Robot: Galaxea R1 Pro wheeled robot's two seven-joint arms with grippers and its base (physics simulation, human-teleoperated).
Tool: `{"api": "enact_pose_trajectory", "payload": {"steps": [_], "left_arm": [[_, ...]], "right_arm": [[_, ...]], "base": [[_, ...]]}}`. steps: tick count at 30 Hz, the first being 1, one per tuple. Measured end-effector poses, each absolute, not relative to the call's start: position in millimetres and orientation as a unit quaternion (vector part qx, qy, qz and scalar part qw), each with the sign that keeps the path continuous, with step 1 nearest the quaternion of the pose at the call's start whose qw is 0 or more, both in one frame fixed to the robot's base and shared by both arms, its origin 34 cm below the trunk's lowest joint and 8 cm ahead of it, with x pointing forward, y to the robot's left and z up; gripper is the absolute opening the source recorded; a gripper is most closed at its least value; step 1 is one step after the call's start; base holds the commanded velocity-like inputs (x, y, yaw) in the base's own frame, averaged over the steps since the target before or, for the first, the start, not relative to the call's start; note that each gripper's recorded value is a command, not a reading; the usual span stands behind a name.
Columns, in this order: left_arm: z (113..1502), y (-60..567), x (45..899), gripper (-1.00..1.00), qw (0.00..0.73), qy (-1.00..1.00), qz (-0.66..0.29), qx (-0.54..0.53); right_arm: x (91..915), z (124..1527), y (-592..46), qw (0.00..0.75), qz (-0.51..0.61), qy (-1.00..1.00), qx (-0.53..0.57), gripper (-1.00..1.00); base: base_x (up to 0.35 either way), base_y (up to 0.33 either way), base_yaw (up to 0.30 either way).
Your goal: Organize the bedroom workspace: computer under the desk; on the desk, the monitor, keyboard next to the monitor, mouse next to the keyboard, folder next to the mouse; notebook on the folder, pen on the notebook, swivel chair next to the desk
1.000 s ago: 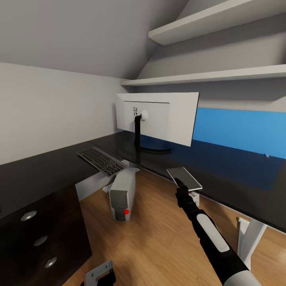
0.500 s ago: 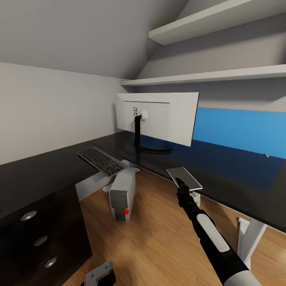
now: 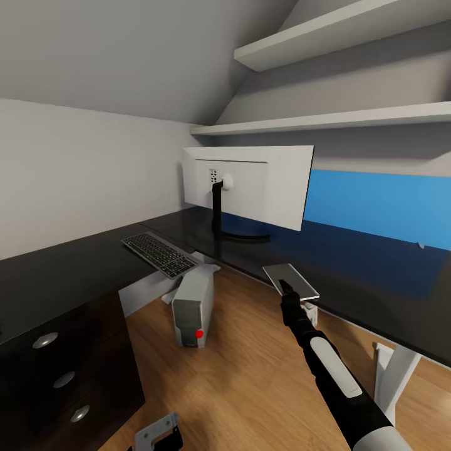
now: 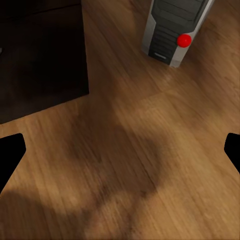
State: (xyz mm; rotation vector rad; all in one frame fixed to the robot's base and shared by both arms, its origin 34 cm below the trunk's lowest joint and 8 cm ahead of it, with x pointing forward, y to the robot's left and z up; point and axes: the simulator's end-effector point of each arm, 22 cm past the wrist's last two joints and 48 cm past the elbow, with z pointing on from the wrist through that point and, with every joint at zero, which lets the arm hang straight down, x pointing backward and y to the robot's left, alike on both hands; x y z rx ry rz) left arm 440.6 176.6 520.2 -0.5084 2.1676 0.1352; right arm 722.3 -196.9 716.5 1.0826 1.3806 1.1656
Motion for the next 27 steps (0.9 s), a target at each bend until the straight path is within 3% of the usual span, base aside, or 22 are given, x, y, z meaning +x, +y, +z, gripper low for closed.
{"api": "enact_pose_trajectory", "payload": {"steps": [27], "left_arm": [[520.2,177.1,440.5,1.0,0.44,0.873,0.055,-0.205]], "right_arm": [[722.3,719.3,-196.8,0.497,0.483,0.567,0.446,1.0]], "base": [[0.0,0.0,0.0]]}}
